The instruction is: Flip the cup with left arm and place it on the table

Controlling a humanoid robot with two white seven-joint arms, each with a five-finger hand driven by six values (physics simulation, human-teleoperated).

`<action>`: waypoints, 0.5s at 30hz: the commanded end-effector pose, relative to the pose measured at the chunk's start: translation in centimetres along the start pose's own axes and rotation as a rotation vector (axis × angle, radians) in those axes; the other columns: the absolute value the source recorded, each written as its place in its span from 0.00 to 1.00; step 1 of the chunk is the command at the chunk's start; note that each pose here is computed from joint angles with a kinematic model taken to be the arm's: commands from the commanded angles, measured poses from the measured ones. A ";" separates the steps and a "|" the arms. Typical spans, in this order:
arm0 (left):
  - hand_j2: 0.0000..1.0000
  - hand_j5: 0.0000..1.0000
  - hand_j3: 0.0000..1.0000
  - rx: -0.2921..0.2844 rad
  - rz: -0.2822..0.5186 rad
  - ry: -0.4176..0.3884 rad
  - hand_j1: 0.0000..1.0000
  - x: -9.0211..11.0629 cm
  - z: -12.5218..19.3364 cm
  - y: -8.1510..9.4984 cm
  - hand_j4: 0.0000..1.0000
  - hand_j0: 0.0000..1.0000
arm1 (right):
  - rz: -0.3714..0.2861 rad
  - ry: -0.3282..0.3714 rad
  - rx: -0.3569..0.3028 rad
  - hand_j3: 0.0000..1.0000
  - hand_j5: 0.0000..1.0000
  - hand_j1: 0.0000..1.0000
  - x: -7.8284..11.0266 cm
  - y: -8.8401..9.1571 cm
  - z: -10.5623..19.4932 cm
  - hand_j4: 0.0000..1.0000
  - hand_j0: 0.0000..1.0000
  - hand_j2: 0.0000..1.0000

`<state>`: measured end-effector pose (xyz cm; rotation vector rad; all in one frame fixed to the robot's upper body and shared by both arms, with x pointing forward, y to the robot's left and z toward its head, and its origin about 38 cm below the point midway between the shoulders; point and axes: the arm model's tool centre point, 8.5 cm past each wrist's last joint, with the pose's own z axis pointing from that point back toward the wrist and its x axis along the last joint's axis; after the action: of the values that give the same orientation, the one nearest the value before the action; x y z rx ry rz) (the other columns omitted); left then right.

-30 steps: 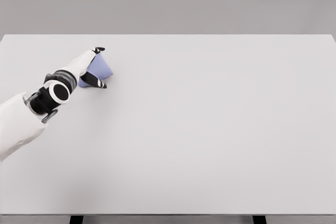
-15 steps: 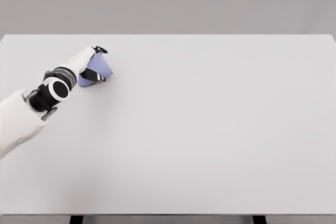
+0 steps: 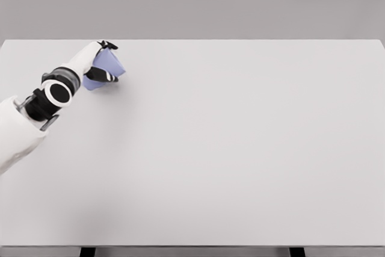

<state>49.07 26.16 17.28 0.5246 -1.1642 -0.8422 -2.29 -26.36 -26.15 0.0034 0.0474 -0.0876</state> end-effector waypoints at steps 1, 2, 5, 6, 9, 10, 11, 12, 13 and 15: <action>0.77 0.77 0.77 0.023 0.038 -0.008 0.77 0.3 0.1 1.3 0.77 0.77 | 0.000 0.000 0.000 1.00 1.00 1.00 0.0 0.0 0.0 1.00 1.00 1.00; 0.77 0.77 0.77 0.027 0.044 -0.009 0.77 0.3 0.1 1.5 0.77 0.77 | 0.000 0.000 0.000 1.00 1.00 1.00 0.0 0.0 0.0 1.00 1.00 1.00; 0.77 0.77 0.77 0.022 0.056 -0.009 0.77 0.4 0.1 1.6 0.77 0.77 | 0.000 0.000 0.000 1.00 1.00 1.00 0.0 0.0 0.0 1.00 1.00 1.00; 0.77 0.77 0.77 0.024 0.060 -0.010 0.77 0.4 0.1 1.7 0.77 0.77 | 0.000 0.000 0.000 1.00 1.00 1.00 0.0 0.0 0.0 1.00 1.00 1.00; 0.77 0.77 0.77 0.019 0.100 -0.062 0.77 0.9 0.2 2.0 0.77 0.77 | 0.000 0.000 0.000 1.00 1.00 1.00 0.0 0.0 0.0 1.00 1.00 1.00; 0.77 0.77 0.77 0.020 0.109 -0.070 0.77 0.8 0.2 2.0 0.77 0.77 | 0.000 0.000 0.000 1.00 1.00 1.00 0.0 0.0 0.0 1.00 1.00 1.00; 0.77 0.77 0.77 0.023 0.115 -0.087 0.77 0.9 0.2 2.1 0.77 0.77 | 0.000 0.000 0.000 1.00 1.00 1.00 0.0 0.0 0.0 1.00 1.00 1.00; 0.77 0.77 0.77 0.025 0.121 -0.099 0.77 0.9 0.3 2.2 0.77 0.77 | 0.000 0.000 0.000 1.00 1.00 1.00 0.0 0.0 0.0 1.00 1.00 1.00; 0.77 0.77 0.77 0.032 0.137 -0.129 0.77 0.9 0.4 2.3 0.77 0.77 | 0.000 0.000 0.000 1.00 1.00 1.00 0.0 0.0 0.0 1.00 1.00 1.00; 0.77 0.77 0.77 0.035 0.145 -0.149 0.77 0.9 0.5 2.3 0.77 0.77 | 0.000 0.000 0.000 1.00 1.00 1.00 0.0 0.0 0.0 1.00 1.00 1.00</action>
<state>49.27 26.77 18.96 0.4105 -1.2976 -0.7524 -2.29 -26.36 -26.15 0.0034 0.0474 -0.0876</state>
